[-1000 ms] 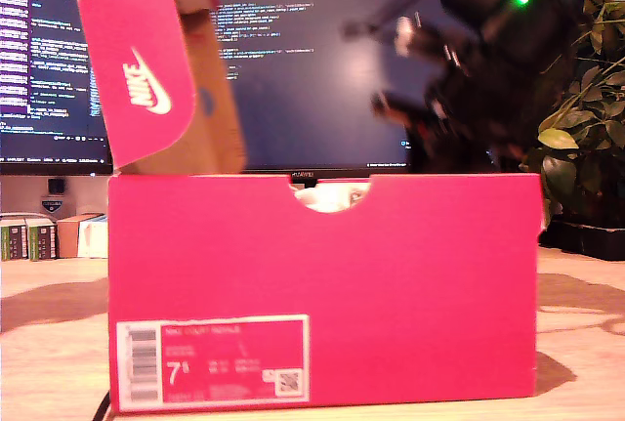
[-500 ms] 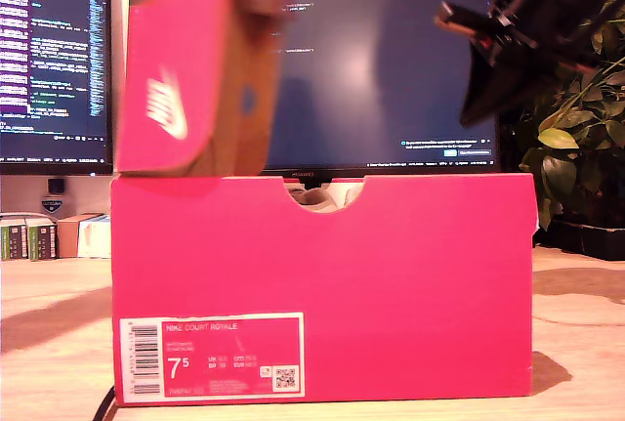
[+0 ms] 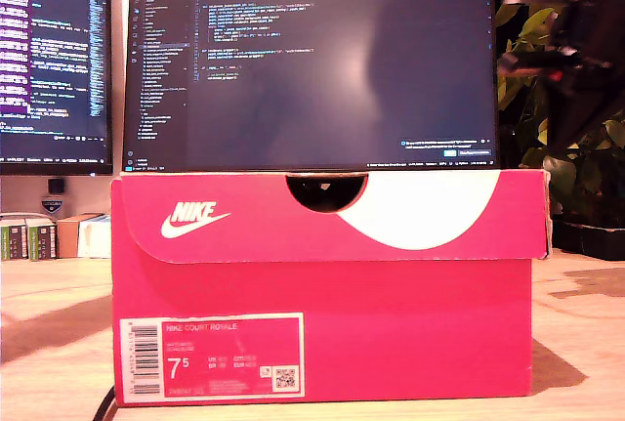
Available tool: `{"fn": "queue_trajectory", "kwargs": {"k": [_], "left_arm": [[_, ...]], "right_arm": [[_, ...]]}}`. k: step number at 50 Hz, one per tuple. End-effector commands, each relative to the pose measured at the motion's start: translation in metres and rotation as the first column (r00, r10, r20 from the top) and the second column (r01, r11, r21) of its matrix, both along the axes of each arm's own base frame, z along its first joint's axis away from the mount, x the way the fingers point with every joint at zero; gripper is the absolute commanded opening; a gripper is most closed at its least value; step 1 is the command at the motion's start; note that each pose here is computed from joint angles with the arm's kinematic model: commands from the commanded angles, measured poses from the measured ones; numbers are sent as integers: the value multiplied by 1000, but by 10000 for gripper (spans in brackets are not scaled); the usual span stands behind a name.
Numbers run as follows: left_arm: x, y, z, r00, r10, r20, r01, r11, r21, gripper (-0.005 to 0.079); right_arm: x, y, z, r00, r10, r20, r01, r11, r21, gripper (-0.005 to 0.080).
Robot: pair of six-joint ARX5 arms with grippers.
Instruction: Close the red shoebox by pushing the lid with your left arm and holding the box in place with your right arm
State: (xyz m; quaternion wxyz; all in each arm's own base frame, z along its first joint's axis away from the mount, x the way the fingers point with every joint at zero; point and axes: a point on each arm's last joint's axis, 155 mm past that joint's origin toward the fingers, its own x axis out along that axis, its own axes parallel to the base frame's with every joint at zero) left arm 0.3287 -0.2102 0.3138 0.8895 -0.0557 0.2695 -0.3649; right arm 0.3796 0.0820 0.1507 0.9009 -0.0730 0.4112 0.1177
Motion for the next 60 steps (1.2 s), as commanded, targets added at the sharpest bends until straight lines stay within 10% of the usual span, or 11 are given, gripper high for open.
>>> {"fn": "queue_trajectory", "kwargs": {"k": [1,19,49,60], "left_arm": [[3,7,-18,1000,19,-16,-18,998,60,-19],[9,20,-23,998,60,-11,-59,993,101,-19],[15,30,-24,996,89,-10,-87,991,103,-19],[15,30,-23,996,85,-3,-84,991,107,-19]], "right_arm": [[-8,24,13,997,69,19,-70,994,81,-12],[-34,95,12,966,257,-29,-240,934,265,-12],[-39,119,-52,928,320,-190,-268,929,256,-12],[-8,106,-20,969,243,-46,-230,953,198,-13]]}}
